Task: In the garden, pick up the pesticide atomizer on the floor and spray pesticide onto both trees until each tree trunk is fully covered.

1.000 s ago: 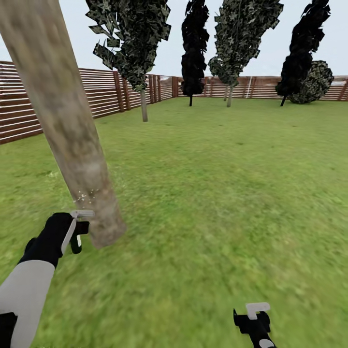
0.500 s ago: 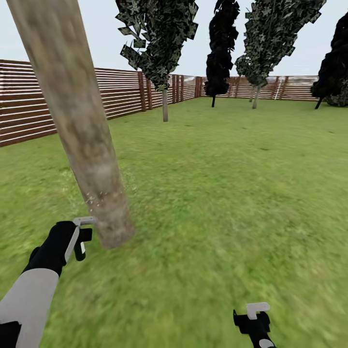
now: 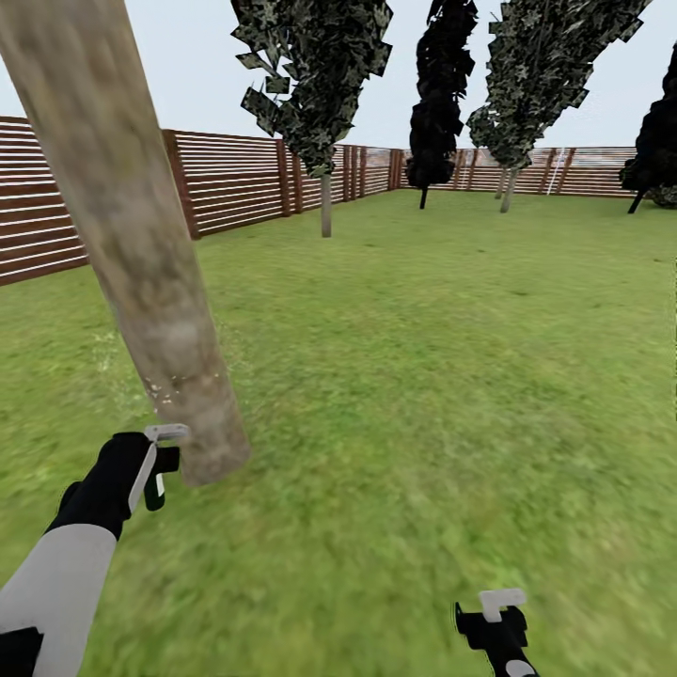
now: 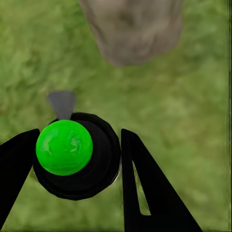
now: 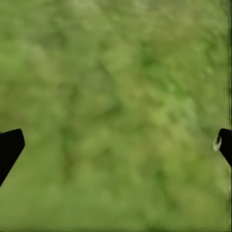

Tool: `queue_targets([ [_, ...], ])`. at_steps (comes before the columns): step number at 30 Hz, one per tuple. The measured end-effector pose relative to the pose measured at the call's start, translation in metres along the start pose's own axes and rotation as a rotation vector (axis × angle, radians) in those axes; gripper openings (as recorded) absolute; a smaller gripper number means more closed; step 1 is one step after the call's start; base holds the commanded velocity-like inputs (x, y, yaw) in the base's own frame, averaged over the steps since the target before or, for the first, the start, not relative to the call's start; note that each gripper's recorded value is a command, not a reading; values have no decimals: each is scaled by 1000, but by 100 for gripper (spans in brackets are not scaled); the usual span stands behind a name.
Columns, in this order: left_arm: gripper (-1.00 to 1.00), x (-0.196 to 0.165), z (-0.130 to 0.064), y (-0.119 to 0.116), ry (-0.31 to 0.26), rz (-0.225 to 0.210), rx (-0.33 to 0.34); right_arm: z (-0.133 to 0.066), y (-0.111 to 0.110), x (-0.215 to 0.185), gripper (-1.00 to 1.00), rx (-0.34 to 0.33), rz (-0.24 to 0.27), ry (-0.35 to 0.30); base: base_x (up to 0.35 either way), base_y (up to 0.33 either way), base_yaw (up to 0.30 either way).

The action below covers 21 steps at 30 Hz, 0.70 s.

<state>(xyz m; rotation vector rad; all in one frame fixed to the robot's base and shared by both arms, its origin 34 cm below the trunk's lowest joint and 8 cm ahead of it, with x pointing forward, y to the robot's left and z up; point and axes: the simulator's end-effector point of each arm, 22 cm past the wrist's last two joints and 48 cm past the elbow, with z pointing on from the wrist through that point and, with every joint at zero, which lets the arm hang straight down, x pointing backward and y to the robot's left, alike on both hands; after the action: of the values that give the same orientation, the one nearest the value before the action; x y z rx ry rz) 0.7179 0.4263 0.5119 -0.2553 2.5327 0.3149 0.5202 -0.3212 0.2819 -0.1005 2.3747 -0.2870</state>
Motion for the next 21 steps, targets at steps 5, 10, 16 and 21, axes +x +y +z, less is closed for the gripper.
queue_targets([
  [5, -100, 0, 0, 2, -1, 2, -4, 0, 1, 0, 100, -2, 1, -1, 52, -274, 0],
  [10, -100, 2, 0, 5, 3, 6, -16, 0, 1, 0, 100, -2, 0, -1, 200, -224, 18],
  [16, -100, 44, 10, 17, 58, 6, -77, 0, 3, -1, 100, -6, -1, -2, 237, -191, 252],
  [21, -100, 49, 11, 13, 67, 3, -64, -1, 6, -1, 100, -9, 0, -1, 63, -42, 272],
])
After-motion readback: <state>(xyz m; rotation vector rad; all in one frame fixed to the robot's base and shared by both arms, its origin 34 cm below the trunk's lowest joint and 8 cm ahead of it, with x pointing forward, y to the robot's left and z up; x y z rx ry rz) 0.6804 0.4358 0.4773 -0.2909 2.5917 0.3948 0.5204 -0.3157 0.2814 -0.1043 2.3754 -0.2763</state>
